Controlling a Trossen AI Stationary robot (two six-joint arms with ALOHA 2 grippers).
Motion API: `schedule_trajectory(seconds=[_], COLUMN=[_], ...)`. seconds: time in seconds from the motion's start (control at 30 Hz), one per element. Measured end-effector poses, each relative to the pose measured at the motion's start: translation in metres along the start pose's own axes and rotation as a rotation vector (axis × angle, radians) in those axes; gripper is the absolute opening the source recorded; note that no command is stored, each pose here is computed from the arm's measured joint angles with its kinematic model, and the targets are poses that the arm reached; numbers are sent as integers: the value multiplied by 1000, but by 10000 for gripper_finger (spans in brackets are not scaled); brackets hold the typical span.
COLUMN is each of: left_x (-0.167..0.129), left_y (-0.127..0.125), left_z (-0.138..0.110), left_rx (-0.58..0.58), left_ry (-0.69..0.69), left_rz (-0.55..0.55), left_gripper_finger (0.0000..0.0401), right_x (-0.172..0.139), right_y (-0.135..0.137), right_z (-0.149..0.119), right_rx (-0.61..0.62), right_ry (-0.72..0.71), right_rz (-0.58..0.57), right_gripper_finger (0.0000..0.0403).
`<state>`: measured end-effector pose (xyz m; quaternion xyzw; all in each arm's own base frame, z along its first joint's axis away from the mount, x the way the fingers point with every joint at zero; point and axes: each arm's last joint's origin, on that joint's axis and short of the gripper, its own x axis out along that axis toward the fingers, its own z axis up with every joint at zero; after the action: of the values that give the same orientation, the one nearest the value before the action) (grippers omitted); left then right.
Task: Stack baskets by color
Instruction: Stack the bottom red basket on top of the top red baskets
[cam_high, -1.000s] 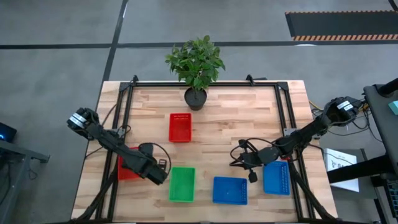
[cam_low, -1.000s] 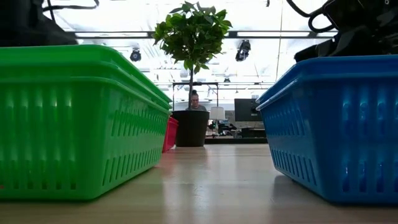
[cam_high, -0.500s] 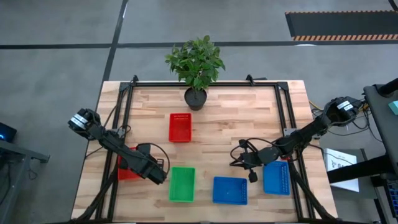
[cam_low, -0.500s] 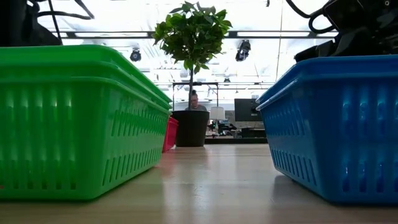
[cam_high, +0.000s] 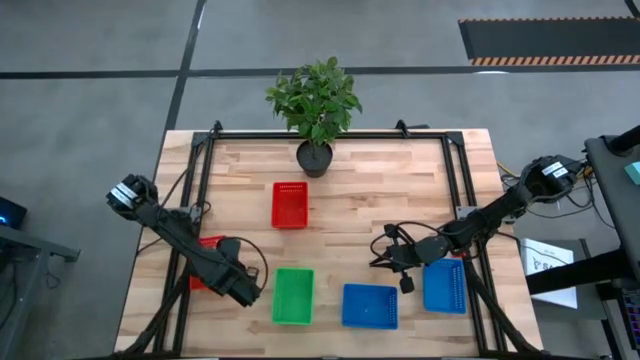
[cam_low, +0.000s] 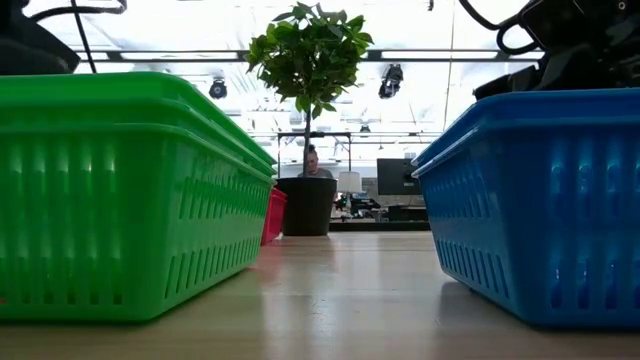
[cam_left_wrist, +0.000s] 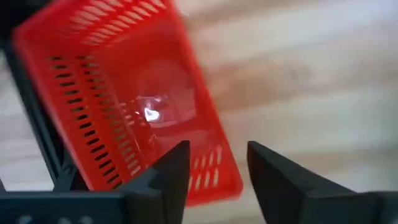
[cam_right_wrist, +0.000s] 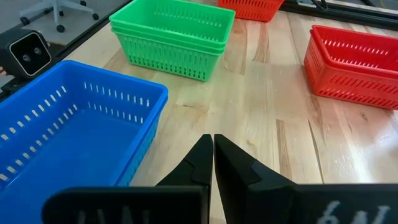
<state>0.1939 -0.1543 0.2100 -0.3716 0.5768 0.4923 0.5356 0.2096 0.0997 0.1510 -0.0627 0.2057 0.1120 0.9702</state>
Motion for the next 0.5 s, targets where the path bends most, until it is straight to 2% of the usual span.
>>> schedule_trajectory(seconds=[0.07,0.17,0.27,0.37,0.5], left_x=[0,-1,-1,0,2], left_y=[-2,-5,-2,3,10], left_z=[-5,-16,-24,-28,-30], left_rx=[157,462,720,869,986], left_ry=[51,123,114,102,67], left_rz=[-28,-91,-113,-102,-46], left_gripper_finger=[160,167,164,155,145], right_x=[0,0,0,0,0], right_y=[0,0,0,0,0], right_z=[0,-1,-1,-1,0], right_rx=[0,0,0,0,0], right_ry=[1,2,2,2,1], right_rz=[0,0,0,0,0], right_gripper_finger=[9,9,9,9,9])
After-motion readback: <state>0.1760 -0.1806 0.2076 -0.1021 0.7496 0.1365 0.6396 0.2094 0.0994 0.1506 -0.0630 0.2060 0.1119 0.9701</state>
